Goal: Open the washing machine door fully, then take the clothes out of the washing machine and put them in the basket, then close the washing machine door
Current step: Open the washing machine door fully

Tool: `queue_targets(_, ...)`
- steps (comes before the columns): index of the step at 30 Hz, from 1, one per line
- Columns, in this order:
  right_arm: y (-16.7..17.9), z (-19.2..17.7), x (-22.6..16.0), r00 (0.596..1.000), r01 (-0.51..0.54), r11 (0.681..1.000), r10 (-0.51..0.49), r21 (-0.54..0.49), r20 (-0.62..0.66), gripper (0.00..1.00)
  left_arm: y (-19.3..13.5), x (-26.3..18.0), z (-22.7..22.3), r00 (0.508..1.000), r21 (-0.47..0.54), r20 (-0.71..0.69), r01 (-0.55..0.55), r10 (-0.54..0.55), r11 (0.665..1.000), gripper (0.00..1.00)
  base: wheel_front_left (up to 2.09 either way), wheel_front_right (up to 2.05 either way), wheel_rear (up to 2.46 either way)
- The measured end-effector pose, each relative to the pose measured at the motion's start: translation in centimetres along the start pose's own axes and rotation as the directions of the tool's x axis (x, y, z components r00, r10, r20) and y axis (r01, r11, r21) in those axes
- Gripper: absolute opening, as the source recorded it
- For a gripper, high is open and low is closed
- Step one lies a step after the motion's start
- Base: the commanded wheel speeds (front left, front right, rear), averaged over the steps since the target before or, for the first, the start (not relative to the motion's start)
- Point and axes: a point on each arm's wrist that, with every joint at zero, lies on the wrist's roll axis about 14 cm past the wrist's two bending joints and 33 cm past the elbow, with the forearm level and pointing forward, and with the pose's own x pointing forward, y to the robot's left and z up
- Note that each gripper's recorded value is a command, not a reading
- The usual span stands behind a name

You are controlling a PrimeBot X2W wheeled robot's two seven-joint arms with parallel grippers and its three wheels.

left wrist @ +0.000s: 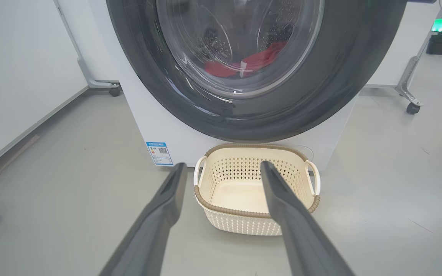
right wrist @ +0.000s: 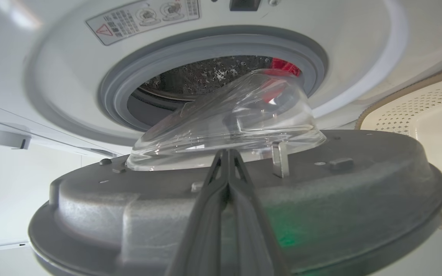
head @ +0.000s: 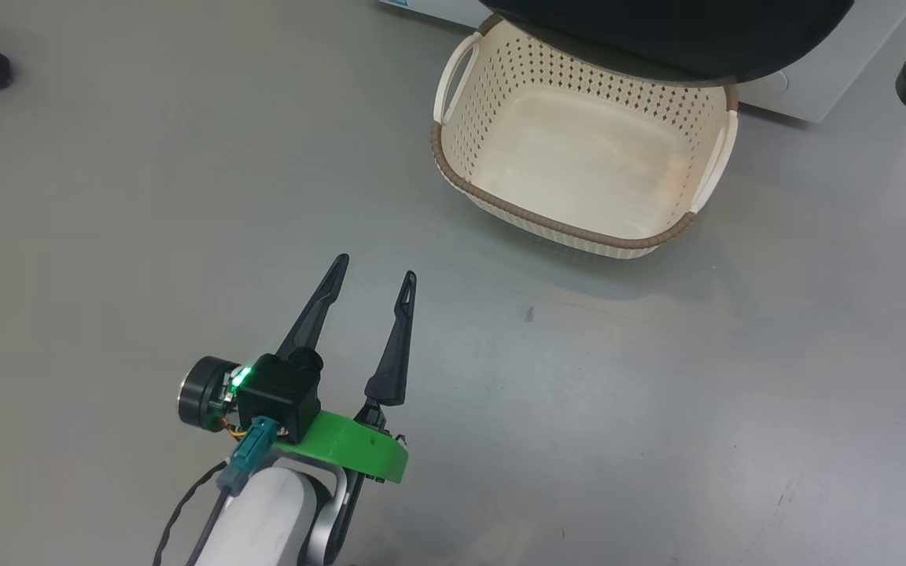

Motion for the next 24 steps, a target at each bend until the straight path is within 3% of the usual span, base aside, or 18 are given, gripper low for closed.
queue_targets(11,-0.2,-1.9,-0.5,0.996,0.020,0.998,-0.015,0.053,-0.083,0.00,0.8,-0.4,0.8,1.000,0.010,0.022,-0.022,0.022,1.000,1.00,0.00,0.00,0.00)
queue_targets(24,-1.6,-7.1,-1.9,0.972,0.100,0.993,-0.083,0.067,-0.221,0.00,0.9,-0.9,2.8,0.997,0.031,0.079,-0.024,0.022,0.999,1.00,0.00,0.00,0.00)
